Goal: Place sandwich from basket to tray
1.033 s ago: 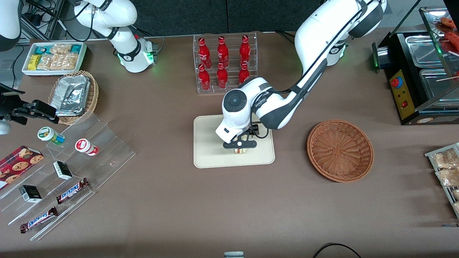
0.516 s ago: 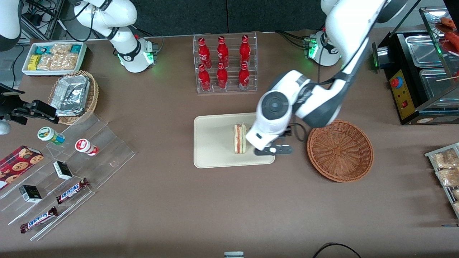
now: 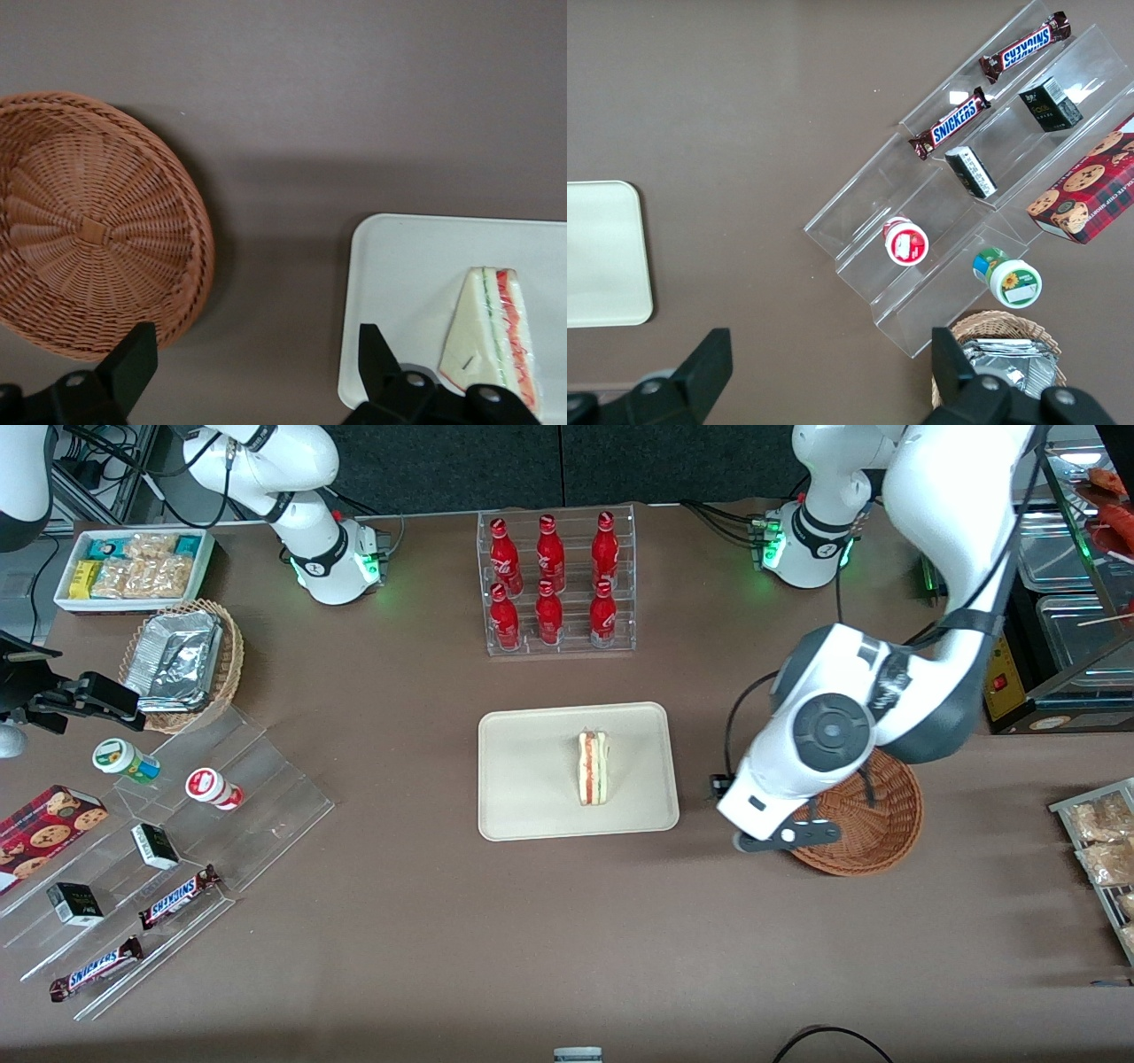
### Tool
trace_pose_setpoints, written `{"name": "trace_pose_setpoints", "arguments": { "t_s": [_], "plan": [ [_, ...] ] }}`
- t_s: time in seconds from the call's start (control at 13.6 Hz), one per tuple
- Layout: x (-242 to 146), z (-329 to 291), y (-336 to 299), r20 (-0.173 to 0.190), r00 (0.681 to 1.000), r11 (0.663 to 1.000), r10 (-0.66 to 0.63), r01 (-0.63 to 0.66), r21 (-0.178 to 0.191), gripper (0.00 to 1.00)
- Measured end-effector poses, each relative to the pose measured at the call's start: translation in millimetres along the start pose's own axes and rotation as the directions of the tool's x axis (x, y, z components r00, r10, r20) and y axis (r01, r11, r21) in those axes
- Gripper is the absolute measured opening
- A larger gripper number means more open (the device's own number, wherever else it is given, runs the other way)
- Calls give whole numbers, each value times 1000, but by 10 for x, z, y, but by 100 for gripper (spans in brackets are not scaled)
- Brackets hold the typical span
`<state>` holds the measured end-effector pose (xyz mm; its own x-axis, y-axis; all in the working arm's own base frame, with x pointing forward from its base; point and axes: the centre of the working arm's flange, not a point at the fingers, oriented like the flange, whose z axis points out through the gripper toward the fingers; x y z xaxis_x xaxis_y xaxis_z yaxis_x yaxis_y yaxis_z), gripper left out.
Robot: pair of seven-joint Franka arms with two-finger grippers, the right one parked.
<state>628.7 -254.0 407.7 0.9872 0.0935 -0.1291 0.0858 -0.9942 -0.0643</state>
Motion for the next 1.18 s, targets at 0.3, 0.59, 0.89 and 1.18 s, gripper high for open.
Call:
{"name": "trace_pose_setpoints", "arguments": {
  "t_s": [0.3, 0.59, 0.89, 1.18],
  "plan": [
    [121, -171, -665, 22, 999, 999, 33, -33, 10, 100],
    [78, -531, -1557, 95, 988, 993, 119, -116, -34, 100],
    [-299, -1117, -2152, 132, 981, 990, 142, -140, -20, 100],
    [-743, -1629, -2323, 132, 984, 992, 122, -124, 4, 100]
  ]
}}
